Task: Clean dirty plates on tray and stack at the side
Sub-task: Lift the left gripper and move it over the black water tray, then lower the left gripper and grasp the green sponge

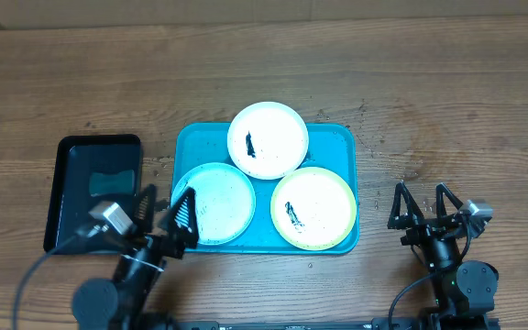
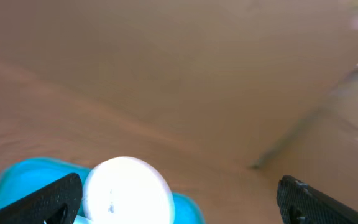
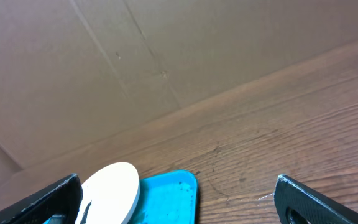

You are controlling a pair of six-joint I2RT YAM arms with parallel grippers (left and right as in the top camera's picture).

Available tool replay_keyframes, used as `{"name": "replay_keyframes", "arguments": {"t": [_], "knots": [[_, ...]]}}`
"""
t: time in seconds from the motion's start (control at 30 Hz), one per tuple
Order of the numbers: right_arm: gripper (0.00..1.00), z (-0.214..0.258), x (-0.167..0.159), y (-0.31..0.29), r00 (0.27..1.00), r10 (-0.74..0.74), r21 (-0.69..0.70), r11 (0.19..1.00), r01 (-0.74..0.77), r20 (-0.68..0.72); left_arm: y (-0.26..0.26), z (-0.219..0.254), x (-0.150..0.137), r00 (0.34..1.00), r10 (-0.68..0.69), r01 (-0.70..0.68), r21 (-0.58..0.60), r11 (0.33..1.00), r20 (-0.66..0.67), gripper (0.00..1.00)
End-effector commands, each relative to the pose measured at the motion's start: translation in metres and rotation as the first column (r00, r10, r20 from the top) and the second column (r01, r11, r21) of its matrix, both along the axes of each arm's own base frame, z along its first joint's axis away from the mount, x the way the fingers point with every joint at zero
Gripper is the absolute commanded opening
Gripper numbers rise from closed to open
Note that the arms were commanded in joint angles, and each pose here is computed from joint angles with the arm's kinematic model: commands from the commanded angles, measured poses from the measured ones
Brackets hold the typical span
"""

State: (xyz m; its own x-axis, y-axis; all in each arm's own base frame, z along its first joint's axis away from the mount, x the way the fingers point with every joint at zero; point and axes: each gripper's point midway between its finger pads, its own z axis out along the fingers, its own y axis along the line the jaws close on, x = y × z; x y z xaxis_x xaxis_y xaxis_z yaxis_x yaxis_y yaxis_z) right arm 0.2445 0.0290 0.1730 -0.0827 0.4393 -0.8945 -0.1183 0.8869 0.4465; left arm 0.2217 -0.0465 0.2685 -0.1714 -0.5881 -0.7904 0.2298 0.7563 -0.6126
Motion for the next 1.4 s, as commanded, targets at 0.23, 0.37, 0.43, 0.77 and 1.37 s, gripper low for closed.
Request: {"name": "replay_keyframes", "arguments": {"t": [0.23,0.37,0.43,0.77,1.37], "knots": [[1.00,-0.002,0.000,0.000,1.000,-0.004,-0.006,1.000,0.004,0.002,0.046,0.005,0.059,0.861,0.233,-0.075,0.340,0.937,-0.452,1.00],[1.00,-0.002,0.000,0.000,1.000,-0.004,-0.006,1.000,0.004,0.002,0.048,0.001,0.084,0.817,0.229,-0.012,0.381,0.925,-0.529,1.00],[1.00,-0.002,0.000,0.000,1.000,-0.004,-0.007,1.000,0.004,0.002,0.061,-0.006,0.095,0.772,0.283,-0.066,0.371,0.926,-0.569,1.00],[1.00,-0.002,0.000,0.000,1.000,-0.004,-0.006,1.000,0.004,0.002,0.124,-0.095,0.090,0.294,0.316,-0.593,0.087,0.800,-0.902,1.00],[1.00,-0.002,0.000,0.000,1.000,-0.004,-0.006,1.000,0.004,0.002,0.167,-0.197,0.103,-0.046,0.218,-0.874,0.145,0.463,-0.975,0.94]]}}
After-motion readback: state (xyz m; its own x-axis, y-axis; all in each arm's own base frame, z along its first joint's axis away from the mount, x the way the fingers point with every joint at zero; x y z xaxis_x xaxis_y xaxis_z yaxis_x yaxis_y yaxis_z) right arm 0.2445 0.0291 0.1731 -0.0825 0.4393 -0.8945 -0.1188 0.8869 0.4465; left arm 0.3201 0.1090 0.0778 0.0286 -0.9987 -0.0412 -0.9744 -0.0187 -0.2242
